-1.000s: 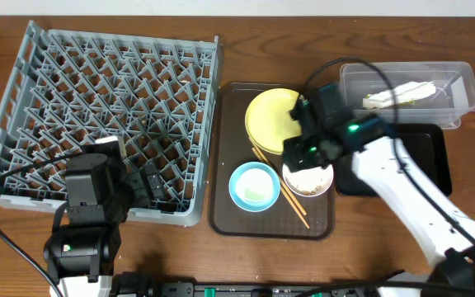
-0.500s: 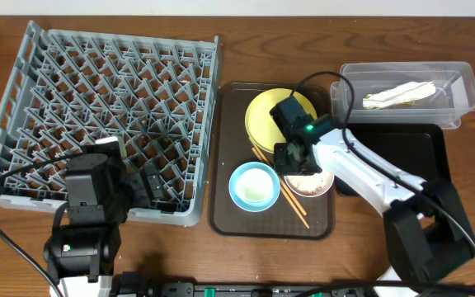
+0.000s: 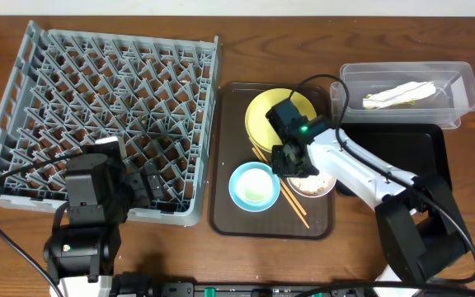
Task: Sort waste into correct bins and load items into the dishwasher
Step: 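Move the right gripper to the white rice bowl and grasp its rim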
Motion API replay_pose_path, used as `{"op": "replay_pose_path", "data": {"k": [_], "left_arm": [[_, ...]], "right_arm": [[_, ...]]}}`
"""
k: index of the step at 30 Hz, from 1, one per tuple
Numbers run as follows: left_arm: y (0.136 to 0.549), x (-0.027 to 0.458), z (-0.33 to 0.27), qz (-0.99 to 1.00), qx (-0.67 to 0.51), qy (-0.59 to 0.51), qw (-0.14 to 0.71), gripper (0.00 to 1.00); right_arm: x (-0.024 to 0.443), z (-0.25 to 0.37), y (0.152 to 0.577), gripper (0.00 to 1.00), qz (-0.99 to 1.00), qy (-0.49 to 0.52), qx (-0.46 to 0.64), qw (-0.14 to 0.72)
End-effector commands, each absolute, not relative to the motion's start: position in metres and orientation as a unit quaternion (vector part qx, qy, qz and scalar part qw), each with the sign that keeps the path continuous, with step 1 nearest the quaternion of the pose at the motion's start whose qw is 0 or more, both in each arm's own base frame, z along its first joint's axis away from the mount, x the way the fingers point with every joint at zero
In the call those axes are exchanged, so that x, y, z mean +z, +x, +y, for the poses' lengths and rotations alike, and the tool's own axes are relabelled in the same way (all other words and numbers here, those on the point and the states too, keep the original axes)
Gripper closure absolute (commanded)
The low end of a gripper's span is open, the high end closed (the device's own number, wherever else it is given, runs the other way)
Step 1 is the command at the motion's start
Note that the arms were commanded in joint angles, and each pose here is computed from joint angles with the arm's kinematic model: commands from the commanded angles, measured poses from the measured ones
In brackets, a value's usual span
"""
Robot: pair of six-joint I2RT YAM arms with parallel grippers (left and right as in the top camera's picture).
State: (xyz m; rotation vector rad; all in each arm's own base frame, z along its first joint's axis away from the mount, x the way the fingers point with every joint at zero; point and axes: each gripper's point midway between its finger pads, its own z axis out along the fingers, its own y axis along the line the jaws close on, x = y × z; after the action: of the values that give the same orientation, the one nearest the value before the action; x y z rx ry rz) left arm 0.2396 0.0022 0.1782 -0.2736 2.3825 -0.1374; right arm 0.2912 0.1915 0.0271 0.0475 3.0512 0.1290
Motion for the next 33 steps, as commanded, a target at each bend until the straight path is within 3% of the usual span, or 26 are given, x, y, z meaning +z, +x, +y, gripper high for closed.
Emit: {"op": "replay_pose_path", "data": {"k": [1,27,33], "left_arm": [[0.2413,0.1866,-0.0007,0.921,-0.061,-0.105,0.37,0.02],[0.2414,0.1867,-0.0007,0.921,-0.061,-0.105,0.37,0.02],[0.2414,0.1867,-0.0007,0.921,-0.061,-0.105,0.37,0.02]], "right_arm": [[0.0225,0.1949,0.2848,0.8,0.999,0.009,0.031,0.041],[0.0175,0.1901,0.2788,0.83,0.999,0.002,0.004,0.047],[0.019,0.1937,0.2836,0.99,0.998,0.001,0.01,0.055]]}}
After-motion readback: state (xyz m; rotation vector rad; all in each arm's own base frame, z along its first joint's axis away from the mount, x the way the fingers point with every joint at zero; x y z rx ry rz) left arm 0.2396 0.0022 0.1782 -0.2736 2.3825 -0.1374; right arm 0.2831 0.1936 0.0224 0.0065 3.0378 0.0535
